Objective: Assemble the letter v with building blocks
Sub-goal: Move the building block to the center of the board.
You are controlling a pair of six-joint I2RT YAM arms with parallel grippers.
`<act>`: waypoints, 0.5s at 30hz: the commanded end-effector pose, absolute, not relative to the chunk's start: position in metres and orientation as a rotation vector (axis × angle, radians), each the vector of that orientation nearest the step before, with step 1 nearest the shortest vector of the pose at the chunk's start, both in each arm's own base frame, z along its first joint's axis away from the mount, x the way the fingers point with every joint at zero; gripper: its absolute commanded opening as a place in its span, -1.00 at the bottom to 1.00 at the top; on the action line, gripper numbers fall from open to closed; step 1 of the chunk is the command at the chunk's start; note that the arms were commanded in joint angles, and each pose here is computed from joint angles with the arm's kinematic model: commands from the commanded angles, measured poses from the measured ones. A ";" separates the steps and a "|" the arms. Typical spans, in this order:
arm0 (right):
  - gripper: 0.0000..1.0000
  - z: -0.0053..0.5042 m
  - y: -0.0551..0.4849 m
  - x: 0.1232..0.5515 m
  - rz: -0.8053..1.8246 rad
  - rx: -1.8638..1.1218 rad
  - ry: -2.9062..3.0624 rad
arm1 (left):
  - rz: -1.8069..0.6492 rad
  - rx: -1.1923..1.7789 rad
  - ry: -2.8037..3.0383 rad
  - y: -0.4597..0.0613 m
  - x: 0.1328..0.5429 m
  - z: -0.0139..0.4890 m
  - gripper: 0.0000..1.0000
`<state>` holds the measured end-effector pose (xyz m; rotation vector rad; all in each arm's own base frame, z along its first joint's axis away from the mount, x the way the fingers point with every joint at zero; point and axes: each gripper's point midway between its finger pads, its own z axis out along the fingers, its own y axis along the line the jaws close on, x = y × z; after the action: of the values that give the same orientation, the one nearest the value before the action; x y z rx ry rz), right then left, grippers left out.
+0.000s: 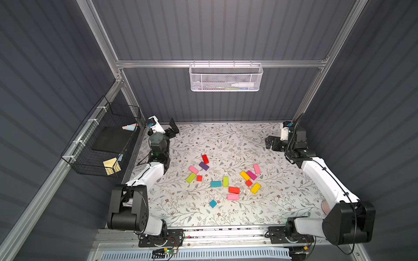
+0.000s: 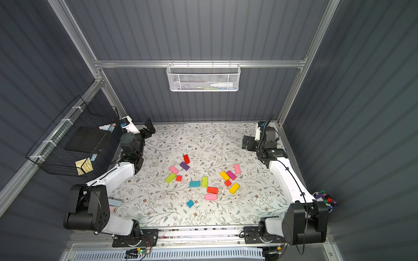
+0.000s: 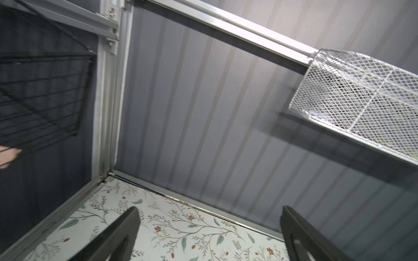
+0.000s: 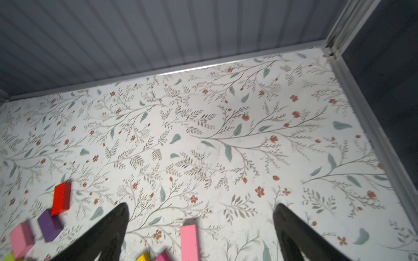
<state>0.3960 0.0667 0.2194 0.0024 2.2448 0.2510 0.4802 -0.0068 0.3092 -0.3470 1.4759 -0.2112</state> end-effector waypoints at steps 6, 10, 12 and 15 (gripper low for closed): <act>0.98 0.197 0.141 0.365 0.349 -0.213 2.487 | -0.489 -0.325 1.861 -0.059 0.490 0.268 0.87; 0.98 0.194 0.177 0.366 0.419 -0.291 2.500 | -0.565 -0.386 1.926 -0.081 0.468 0.271 0.83; 0.98 0.190 0.196 0.367 0.441 -0.338 2.503 | -0.590 -0.392 1.951 -0.098 0.457 0.272 0.83; 0.98 0.183 0.222 0.368 0.454 -0.399 2.510 | -0.628 -0.426 1.983 -0.122 0.442 0.265 0.82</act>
<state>0.3728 0.2028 0.1872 -0.3646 2.4828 0.4203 0.4638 -0.1067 0.2649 -0.3595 1.9328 -0.5717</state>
